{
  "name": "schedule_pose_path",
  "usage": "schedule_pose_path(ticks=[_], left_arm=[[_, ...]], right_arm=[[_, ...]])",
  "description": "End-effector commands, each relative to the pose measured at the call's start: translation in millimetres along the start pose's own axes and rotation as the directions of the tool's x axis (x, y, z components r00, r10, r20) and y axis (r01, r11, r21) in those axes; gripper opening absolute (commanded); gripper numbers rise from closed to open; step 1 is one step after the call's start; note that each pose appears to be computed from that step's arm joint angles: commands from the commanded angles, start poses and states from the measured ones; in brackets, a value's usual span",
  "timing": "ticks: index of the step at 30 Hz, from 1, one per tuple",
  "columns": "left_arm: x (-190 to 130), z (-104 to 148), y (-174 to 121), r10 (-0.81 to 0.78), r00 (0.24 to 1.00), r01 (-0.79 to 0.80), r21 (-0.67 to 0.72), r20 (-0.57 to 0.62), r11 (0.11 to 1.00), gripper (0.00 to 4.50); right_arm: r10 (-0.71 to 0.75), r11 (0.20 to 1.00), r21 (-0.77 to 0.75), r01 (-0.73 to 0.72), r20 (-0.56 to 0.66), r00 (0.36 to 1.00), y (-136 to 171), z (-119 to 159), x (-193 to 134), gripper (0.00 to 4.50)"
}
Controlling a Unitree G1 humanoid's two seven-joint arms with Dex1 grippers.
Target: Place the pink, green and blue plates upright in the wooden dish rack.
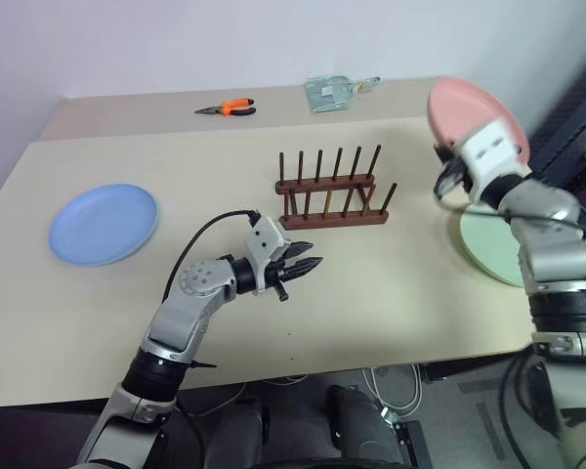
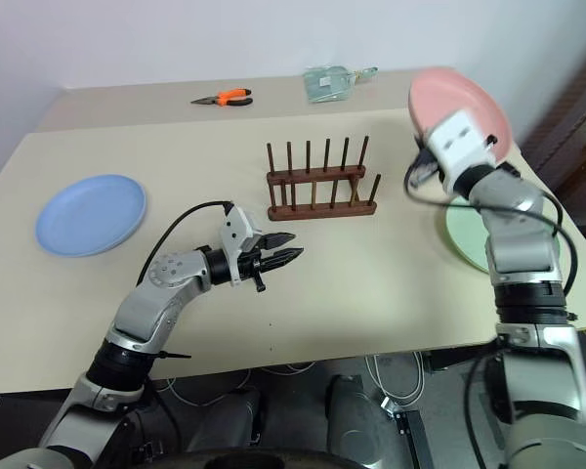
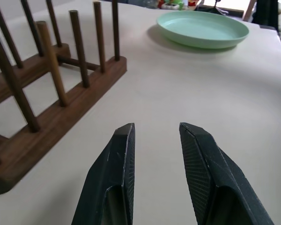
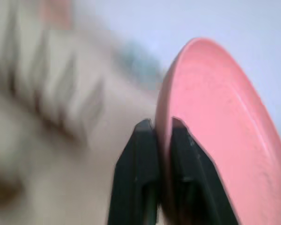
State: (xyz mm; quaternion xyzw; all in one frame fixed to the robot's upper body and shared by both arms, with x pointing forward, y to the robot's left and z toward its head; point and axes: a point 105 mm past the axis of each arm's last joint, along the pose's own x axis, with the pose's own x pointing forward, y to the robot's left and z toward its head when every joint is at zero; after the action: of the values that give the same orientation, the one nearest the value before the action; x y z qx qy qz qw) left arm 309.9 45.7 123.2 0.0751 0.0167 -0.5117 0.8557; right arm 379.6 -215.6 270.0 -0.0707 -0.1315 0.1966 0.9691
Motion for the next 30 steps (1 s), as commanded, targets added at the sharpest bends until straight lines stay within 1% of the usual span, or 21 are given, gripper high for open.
schedule_pose_path(ticks=[1,3,5,9,13,18,22,24,25,26,27,29,30], left_arm=[[-3.6,15.9,3.1,-0.008,0.998,0.006,0.029,0.057,1.000,1.48],[-3.9,17.5,2.8,-0.017,0.998,0.015,0.032,0.060,0.999,1.48],[-3.7,18.2,2.5,-0.022,0.998,0.020,0.034,0.060,0.999,1.48],[-3.1,18.9,0.1,-0.032,0.998,0.030,0.035,0.060,0.999,1.48],[-4.5,16.8,-2.7,-0.036,0.998,0.035,0.031,0.055,0.999,1.48],[-5.7,15.2,-3.6,-0.033,0.998,0.032,0.028,0.050,0.999,1.48],[-5.1,15.8,-4.3,-0.033,0.998,0.031,0.027,0.053,0.999,1.48],[-4.5,15.8,-4.5,-0.032,0.998,0.031,0.025,0.055,0.999,1.48],[-4.3,15.6,-5.2,-0.033,0.998,0.032,0.024,0.055,0.999,1.48],[-4.2,15.5,-5.6,-0.034,0.998,0.033,0.023,0.055,0.999,1.48],[-4.2,15.2,-5.8,-0.033,0.998,0.032,0.021,0.054,0.999,1.48],[-4.8,14.9,-6.5,-0.032,0.998,0.031,0.020,0.054,0.999,1.48],[-5.1,14.8,-6.5,-0.030,0.998,0.029,0.018,0.055,0.999,1.48]], right_arm=[[0.114,0.888,0.409,-0.210,0.246,0.962,27.8,64.6,-8.3,0.03],[0.092,0.824,0.531,-0.198,0.220,0.971,32.5,59.8,-3.4,0.03],[0.093,0.773,0.600,-0.205,0.212,0.973,39.9,57.4,-1.2,0.03],[0.077,0.738,0.652,-0.170,0.170,0.982,45.3,47.6,2.8,0.03],[0.064,0.662,0.726,-0.186,0.193,0.979,47.9,50.5,7.3,0.03],[0.057,0.651,0.747,-0.139,0.135,0.989,51.0,41.3,15.3,0.03],[0.030,0.653,0.753,-0.082,0.083,0.996,46.4,30.7,23.6,0.03],[0.030,0.642,0.762,-0.077,0.075,0.997,43.4,26.7,28.4,0.75],[0.023,0.649,0.758,-0.070,0.072,0.997,41.3,26.0,30.0,1.04],[0.018,0.655,0.753,-0.065,0.071,0.997,39.7,25.8,31.0,1.48],[-0.003,0.706,0.706,-0.050,0.074,0.997,35.3,29.3,30.8,1.99],[-0.026,0.775,0.631,-0.033,0.084,0.996,30.0,34.9,29.3,3.02],[-0.035,0.816,0.578,-0.025,0.092,0.995,26.2,38.6,26.8,3.43]])
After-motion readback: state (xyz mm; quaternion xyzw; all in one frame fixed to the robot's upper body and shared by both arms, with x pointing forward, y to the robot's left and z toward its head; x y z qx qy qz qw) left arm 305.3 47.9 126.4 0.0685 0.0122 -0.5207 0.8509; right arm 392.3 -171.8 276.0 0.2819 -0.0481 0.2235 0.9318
